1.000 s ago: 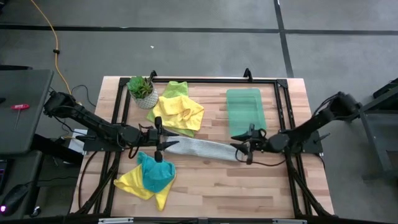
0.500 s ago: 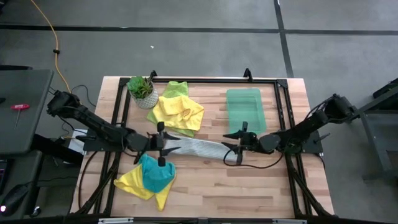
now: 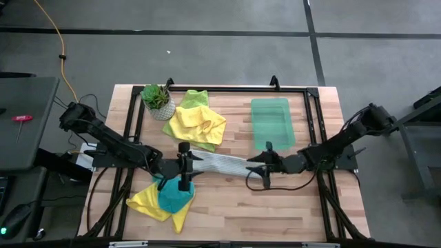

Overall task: Fold microfiber towels
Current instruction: Fold the gray microfiber cloth

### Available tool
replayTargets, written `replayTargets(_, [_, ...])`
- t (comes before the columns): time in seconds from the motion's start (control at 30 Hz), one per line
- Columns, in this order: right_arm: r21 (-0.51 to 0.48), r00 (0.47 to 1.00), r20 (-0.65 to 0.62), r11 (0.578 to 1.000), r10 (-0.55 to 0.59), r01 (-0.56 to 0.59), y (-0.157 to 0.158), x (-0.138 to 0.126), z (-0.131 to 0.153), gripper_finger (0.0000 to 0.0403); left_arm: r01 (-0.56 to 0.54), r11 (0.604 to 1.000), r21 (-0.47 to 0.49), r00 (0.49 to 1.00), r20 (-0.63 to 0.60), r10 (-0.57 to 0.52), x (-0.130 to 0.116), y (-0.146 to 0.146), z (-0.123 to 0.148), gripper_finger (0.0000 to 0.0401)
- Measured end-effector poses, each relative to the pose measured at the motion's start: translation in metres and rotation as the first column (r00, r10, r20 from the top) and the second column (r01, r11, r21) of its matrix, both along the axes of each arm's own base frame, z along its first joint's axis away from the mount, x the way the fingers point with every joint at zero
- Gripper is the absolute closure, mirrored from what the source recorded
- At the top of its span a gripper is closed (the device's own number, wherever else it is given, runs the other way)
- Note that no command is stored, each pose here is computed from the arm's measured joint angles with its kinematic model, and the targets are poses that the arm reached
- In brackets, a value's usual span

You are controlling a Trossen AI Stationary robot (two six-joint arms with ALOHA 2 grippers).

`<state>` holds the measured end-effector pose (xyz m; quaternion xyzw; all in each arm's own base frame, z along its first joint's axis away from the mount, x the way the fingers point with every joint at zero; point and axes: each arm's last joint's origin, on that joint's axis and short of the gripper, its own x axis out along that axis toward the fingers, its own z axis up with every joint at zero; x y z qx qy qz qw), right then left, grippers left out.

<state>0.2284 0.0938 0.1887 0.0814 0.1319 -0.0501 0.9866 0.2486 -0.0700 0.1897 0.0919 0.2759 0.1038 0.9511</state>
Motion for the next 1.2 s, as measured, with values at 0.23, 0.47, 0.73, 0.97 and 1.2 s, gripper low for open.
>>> replayTargets(0.23, [0.135,0.836,-0.490,0.925,-0.248,0.354,0.005,-0.003,0.015,0.0265,-0.002,1.000,0.013,1.000,-0.008,0.002,-0.001,0.001,0.000,0.0180])
replayTargets(0.47, [0.223,0.732,-0.622,0.833,-0.278,0.506,0.028,-0.025,0.022,0.0265,-0.046,0.999,0.019,0.996,-0.074,0.047,-0.006,0.003,-0.006,0.0180])
replayTargets(0.73, [0.301,0.648,-0.681,0.677,-0.340,0.672,0.044,-0.049,-0.003,0.0265,-0.071,0.997,-0.001,0.994,-0.087,0.071,-0.008,0.004,-0.008,0.0181])
replayTargets(0.97, [0.332,0.592,-0.696,0.549,-0.406,0.767,0.033,-0.048,-0.040,0.0265,-0.073,0.997,0.004,0.993,-0.093,0.073,-0.008,0.005,-0.008,0.0181])
replayTargets(1.2, [0.340,0.621,-0.664,0.570,-0.417,0.748,0.023,-0.043,-0.046,0.0235,-0.074,0.997,0.004,0.993,-0.093,0.074,-0.008,0.005,-0.008,0.0181])
